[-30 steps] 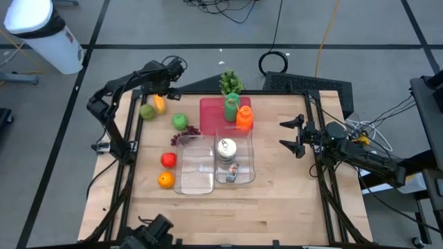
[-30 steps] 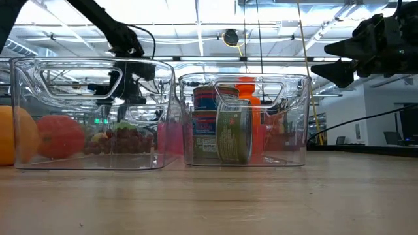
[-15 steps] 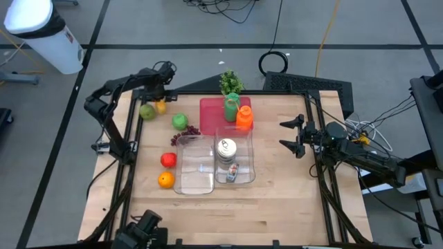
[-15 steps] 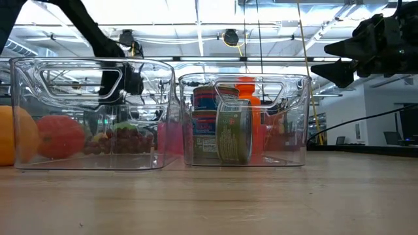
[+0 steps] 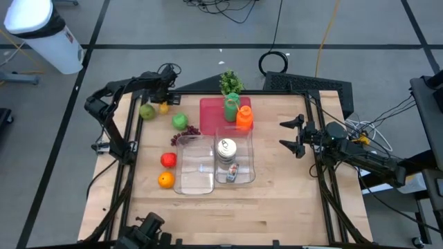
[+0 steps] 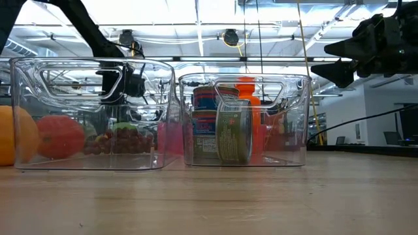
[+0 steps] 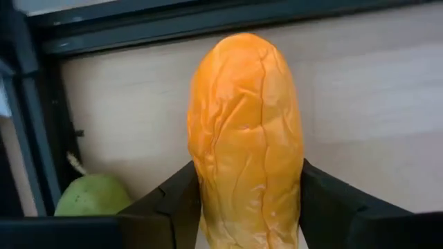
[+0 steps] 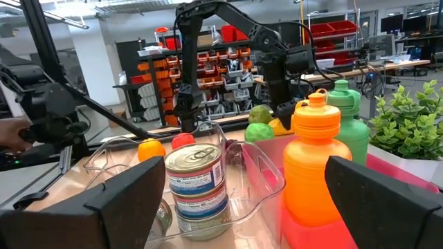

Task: Pick & Place Food Item
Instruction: Put the yellow mango into the left transparent bin

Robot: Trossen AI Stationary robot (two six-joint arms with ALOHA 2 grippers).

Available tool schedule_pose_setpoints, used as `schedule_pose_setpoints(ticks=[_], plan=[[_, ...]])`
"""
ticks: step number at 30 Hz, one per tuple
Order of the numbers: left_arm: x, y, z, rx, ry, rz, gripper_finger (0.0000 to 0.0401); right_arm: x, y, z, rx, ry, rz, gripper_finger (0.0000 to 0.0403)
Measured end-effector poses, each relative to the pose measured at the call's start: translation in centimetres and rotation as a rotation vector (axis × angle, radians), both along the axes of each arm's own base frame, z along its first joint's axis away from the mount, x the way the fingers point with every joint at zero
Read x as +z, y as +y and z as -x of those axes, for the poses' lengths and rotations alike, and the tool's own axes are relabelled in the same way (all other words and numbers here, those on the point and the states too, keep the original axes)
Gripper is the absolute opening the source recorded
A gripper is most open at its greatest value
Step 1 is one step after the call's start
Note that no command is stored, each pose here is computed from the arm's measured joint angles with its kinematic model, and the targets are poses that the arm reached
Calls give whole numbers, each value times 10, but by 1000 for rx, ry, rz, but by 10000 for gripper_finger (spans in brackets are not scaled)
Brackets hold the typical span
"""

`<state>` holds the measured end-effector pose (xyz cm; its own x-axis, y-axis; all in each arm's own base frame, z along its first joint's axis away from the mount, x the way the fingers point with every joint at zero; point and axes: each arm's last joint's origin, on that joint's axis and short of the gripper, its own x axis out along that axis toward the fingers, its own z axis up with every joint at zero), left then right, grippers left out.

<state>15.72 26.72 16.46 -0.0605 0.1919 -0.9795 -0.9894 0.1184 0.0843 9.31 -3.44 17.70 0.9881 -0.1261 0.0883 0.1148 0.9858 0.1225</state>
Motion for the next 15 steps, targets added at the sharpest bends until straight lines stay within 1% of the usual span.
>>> schedule_pose_setpoints(ticks=[3,5,9,11,15], plan=[[11,-5,-1,-59,-24,-13,195,0,0,0,0,0,0,375],[25,-10,-2,-94,-45,-40,195,0,0,0,0,0,0,375],[74,-31,-3,-210,-122,-93,195,0,0,0,0,0,0,375],[100,-49,-5,-317,-170,-121,195,0,0,0,0,0,0,375],[147,-100,-13,-611,-252,-222,195,0,0,0,0,0,0,375]])
